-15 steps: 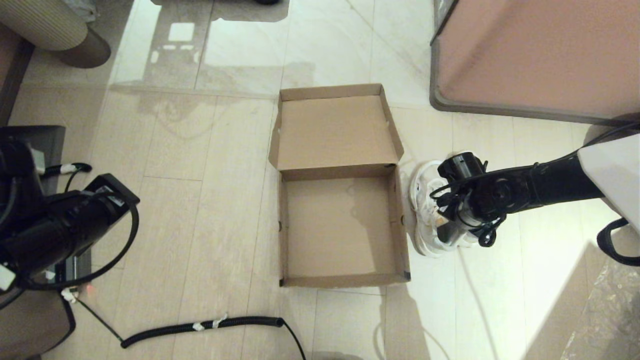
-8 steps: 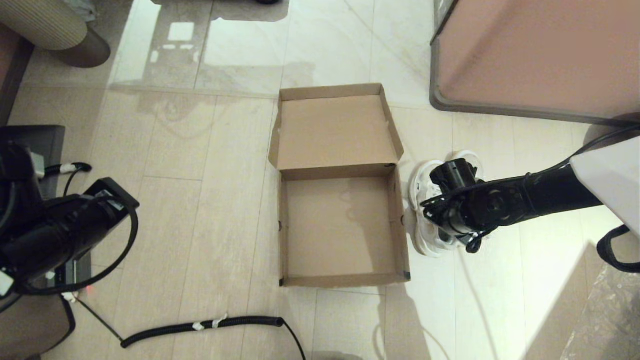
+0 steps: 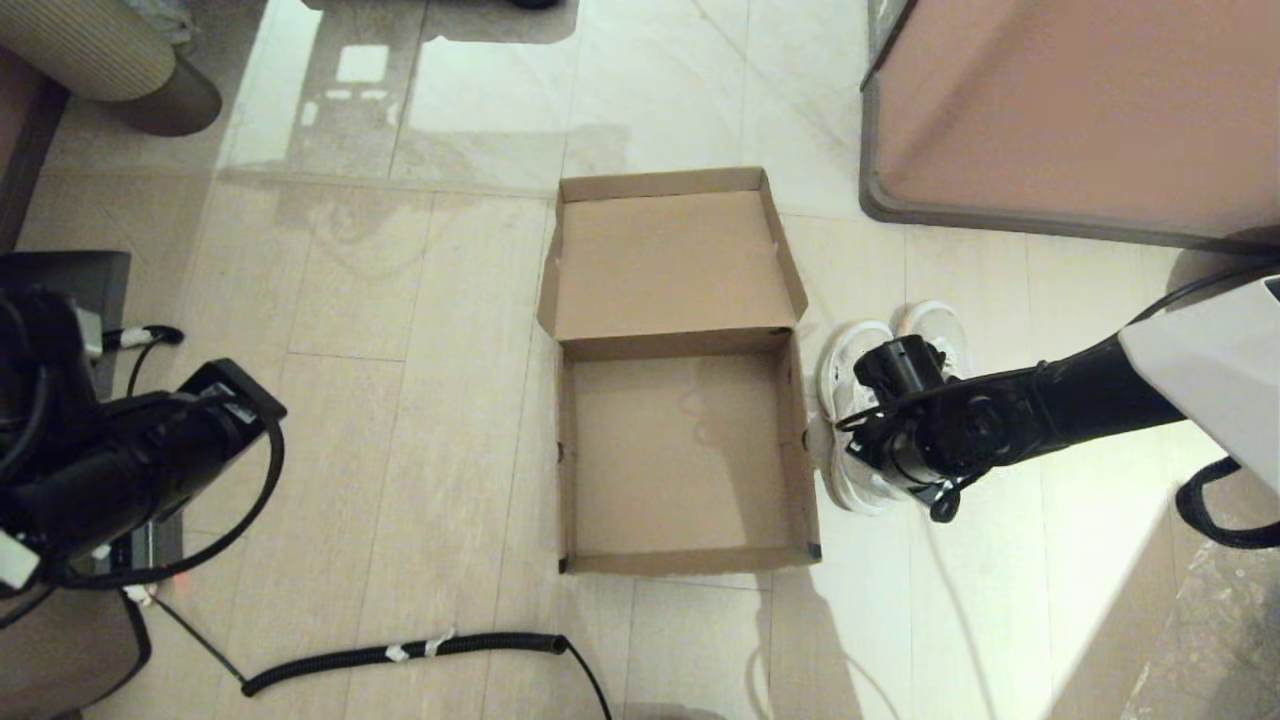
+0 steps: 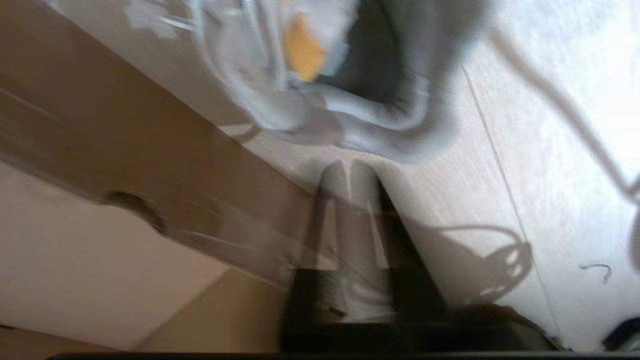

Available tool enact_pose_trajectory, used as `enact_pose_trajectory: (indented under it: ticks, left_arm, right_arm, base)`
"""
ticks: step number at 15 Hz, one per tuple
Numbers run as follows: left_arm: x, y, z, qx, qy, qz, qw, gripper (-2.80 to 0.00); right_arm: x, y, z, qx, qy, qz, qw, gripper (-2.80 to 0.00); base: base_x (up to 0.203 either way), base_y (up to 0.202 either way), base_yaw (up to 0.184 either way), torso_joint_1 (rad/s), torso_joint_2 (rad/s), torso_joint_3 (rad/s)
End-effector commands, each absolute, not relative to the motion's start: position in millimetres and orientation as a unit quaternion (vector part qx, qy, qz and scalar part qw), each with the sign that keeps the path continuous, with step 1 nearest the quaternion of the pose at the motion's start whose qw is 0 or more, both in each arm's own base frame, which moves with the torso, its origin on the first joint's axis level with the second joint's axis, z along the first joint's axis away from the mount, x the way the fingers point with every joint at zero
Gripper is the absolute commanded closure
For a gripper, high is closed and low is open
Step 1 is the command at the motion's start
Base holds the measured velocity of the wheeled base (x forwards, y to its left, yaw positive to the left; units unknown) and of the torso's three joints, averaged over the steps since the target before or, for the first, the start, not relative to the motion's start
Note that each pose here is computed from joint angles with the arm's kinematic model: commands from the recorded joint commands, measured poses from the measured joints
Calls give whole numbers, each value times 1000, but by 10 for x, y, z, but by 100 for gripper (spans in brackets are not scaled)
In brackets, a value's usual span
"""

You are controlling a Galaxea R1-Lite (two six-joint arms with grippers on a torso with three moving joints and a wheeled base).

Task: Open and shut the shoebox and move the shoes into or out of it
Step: Put the shoes out of the shoe box

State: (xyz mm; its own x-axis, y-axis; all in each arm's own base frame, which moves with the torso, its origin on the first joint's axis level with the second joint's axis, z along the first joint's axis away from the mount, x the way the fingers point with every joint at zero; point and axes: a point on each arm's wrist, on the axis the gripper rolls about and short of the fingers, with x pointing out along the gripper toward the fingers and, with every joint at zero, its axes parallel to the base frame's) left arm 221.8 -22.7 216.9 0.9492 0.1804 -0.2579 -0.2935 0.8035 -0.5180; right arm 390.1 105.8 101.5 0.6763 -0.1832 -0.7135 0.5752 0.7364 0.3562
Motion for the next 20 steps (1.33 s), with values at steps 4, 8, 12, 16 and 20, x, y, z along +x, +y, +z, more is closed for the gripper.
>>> enact_pose_trajectory:
  ticks: [4, 8, 12, 16, 20]
  left_arm:
    - [2251, -229, 2138, -288, 103, 129, 944, 0]
    - [2258, -230, 2140, -287, 103, 129, 943, 0]
    - [2271, -232, 2132, -287, 105, 129, 943, 0]
    - [2349, -243, 2093, -288, 111, 130, 942, 0]
    - [2363, -245, 2097, -288, 110, 130, 942, 0]
  right_arm:
    - [3910, 1055, 801, 278, 358, -205, 868, 0]
    - [4040, 1095, 657, 253, 360, -195, 877, 0]
    - [4073, 1042, 948, 253, 335, -181, 889, 0]
    - [3625, 906, 1397, 255, 356, -162, 884, 0]
    - [3497, 629, 1241, 256, 394, -182, 864, 0]
  base:
    - [0, 0, 0, 0, 0, 0]
    - [0, 0, 0, 0, 0, 0]
    - [0, 0, 0, 0, 0, 0]
    - [0, 0, 0, 0, 0, 0]
    - [0, 0, 0, 0, 0, 0]
